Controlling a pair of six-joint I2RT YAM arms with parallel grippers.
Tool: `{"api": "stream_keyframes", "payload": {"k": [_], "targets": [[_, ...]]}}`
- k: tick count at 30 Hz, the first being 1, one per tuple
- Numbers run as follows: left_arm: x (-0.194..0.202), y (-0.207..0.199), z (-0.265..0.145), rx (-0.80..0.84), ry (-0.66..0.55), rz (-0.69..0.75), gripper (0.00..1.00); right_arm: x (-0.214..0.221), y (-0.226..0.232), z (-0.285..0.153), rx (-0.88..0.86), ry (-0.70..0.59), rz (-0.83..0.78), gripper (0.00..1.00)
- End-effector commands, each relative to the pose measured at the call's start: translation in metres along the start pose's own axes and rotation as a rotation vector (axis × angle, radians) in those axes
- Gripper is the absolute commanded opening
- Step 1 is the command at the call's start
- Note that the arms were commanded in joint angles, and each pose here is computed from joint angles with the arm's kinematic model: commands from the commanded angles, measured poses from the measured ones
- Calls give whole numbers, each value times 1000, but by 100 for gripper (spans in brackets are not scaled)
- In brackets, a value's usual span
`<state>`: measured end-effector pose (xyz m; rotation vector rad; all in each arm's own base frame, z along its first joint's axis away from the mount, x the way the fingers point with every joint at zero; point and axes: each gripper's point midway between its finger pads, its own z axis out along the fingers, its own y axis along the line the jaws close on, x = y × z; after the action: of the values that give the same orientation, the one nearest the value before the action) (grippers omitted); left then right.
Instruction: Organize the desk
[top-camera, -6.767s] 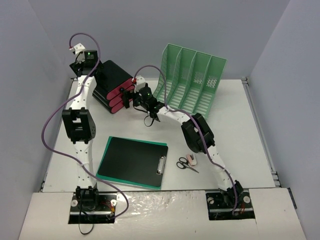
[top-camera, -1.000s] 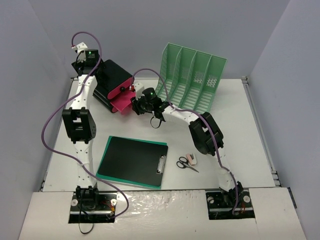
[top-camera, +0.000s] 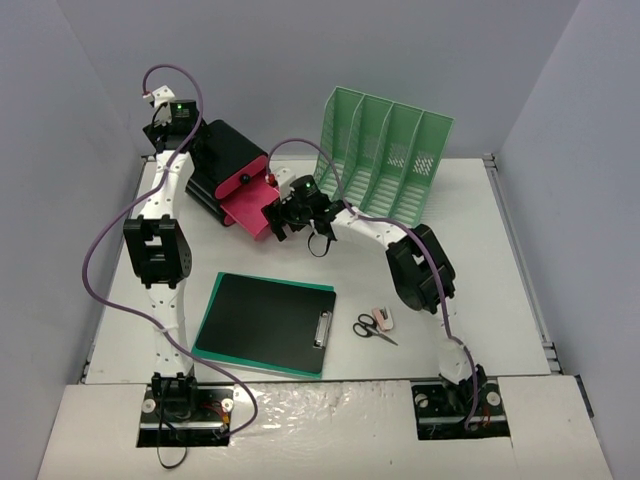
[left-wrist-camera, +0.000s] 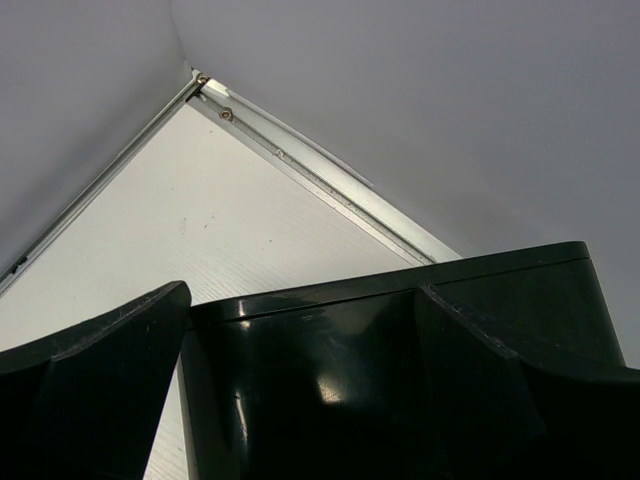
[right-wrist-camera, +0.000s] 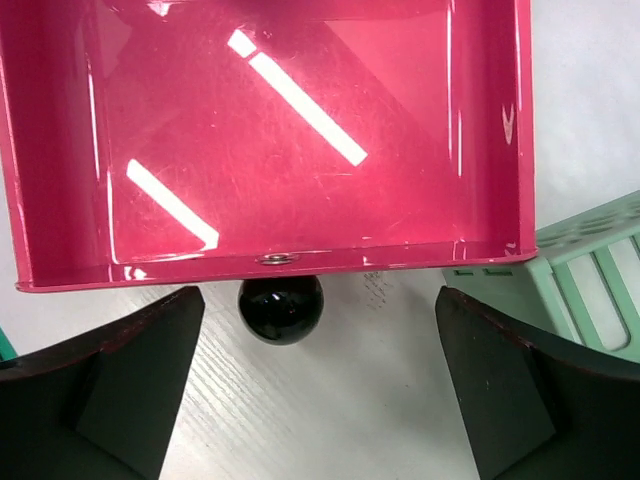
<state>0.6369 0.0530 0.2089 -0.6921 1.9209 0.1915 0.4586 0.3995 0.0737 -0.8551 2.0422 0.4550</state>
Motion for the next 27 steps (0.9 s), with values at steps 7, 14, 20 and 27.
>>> {"api": "stream_keyframes", "payload": {"k": [7,14,20,27], "targets": [[99,42,0,-93,318,173,90,-109,-18,-92,119,-191,36,100],[97,43,-1,-96,316,167,90,-69,-36,-140,278,31,160,98],[100,43,-2,-103,324,148,90,0,-37,-185,401,240,312,95],[94,41,-6,-96,309,125,90,73,-38,-232,533,327,410,93]]}}
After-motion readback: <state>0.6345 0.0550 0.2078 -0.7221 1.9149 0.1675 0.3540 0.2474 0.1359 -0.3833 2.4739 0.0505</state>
